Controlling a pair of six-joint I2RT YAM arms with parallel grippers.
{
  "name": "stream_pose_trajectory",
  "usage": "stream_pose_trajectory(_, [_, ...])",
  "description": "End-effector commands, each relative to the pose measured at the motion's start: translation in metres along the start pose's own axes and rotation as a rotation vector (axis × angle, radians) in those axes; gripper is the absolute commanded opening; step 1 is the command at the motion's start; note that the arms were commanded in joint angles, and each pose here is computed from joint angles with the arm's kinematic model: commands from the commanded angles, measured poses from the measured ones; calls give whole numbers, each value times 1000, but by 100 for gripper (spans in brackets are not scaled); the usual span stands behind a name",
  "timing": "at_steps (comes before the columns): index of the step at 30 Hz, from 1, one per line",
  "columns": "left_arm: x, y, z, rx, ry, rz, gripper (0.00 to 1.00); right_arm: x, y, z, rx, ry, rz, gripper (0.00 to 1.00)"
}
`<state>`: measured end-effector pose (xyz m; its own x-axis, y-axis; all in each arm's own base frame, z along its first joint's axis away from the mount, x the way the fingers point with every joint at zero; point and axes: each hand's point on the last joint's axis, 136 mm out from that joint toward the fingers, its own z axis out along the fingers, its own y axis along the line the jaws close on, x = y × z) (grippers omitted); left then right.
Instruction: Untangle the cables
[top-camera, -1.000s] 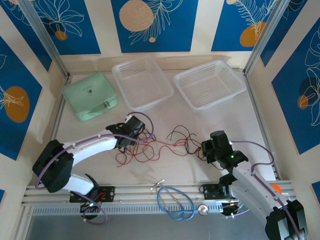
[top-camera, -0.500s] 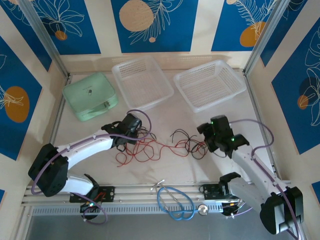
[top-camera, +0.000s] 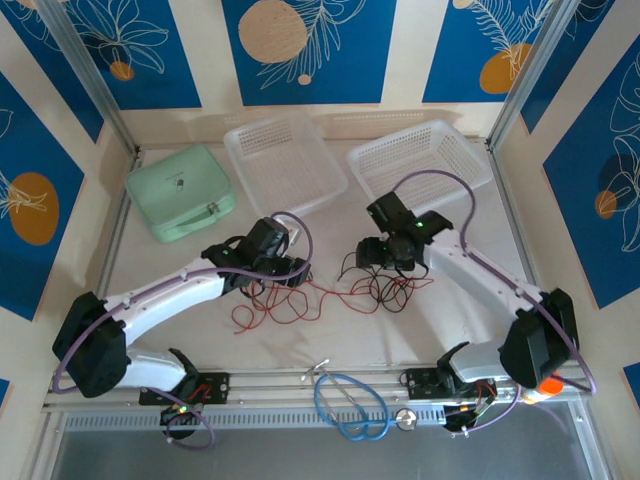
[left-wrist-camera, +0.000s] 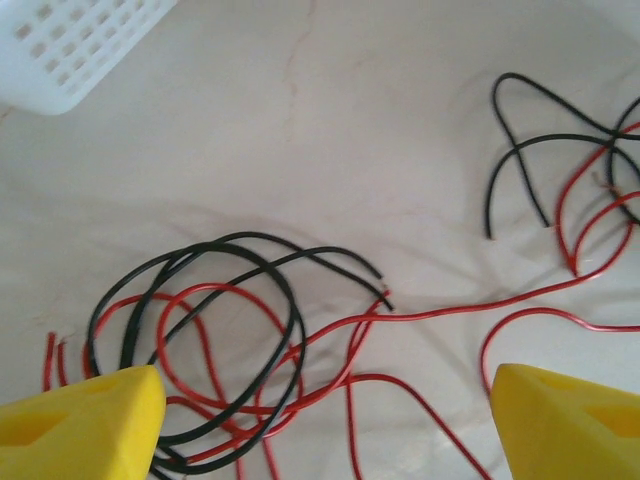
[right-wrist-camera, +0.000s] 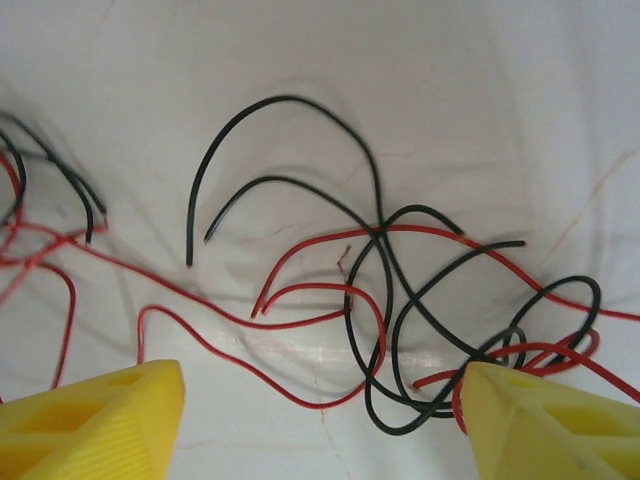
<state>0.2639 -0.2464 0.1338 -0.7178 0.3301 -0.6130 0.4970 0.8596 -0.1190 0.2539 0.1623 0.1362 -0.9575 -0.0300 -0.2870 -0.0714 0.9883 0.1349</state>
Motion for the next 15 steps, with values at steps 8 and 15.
stream_pose_trajectory(8, [26, -10, 20, 32, 82, -187, 82, -9, 26, 62, -22, 118, -197, 64])
stream_pose_trajectory(15, [30, -6, 16, 21, 83, -192, 82, -31, 22, 105, 38, 105, -284, 67])
